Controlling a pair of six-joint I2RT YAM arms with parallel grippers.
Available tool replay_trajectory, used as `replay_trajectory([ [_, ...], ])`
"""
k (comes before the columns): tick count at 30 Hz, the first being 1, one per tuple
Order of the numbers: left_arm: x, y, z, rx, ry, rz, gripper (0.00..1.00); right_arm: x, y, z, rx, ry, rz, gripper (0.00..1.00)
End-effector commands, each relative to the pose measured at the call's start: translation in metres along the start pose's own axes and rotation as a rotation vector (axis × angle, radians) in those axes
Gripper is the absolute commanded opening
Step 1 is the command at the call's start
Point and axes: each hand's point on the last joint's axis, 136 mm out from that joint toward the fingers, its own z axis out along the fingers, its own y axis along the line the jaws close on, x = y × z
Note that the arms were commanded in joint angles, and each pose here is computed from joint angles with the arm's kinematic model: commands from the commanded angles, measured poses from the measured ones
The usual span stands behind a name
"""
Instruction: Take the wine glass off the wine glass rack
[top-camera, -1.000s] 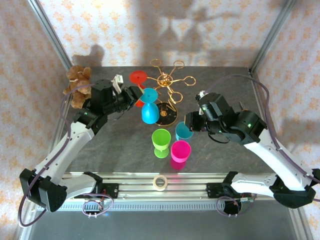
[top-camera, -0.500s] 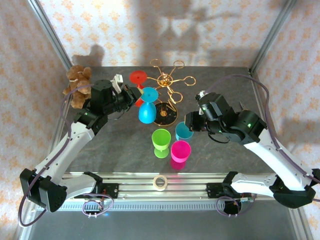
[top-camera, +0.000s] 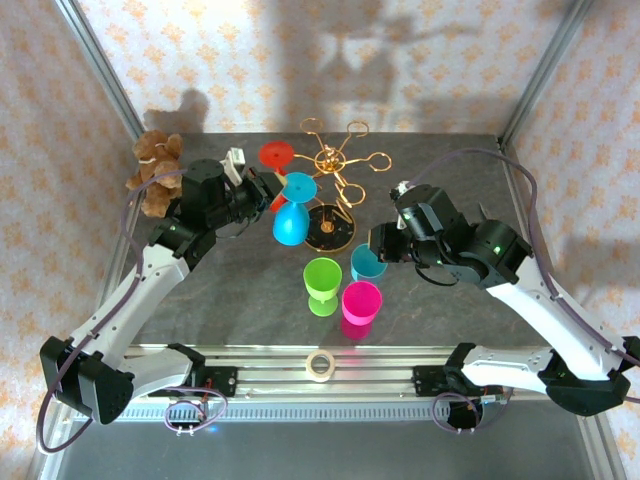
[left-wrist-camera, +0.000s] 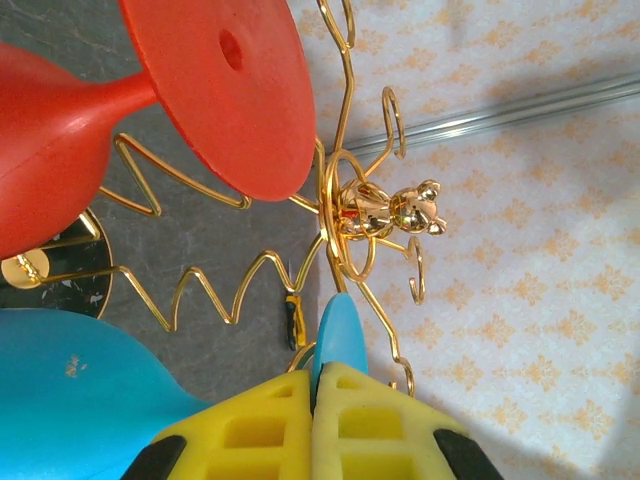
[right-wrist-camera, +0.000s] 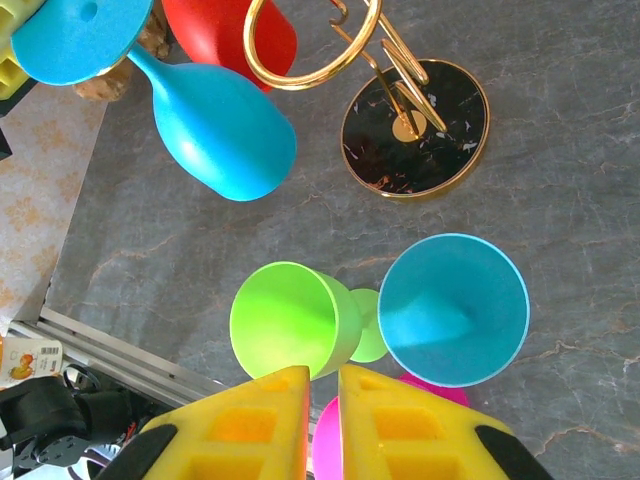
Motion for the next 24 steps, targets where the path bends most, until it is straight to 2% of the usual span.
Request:
replay_trajectory([
  [1, -0.004, -0.007, 0.004, 0.036, -0.021, -0.026, 0.0, -0.01, 0.006, -0.008, -0.024, -0.032, -0.007, 0.15],
  [24, -0.016, -0.025, 0.007, 0.14, -0.074, -0.082, 0.0, -0.01, 0.005, -0.007, -0.027, -0.04, -0.001, 0.16],
])
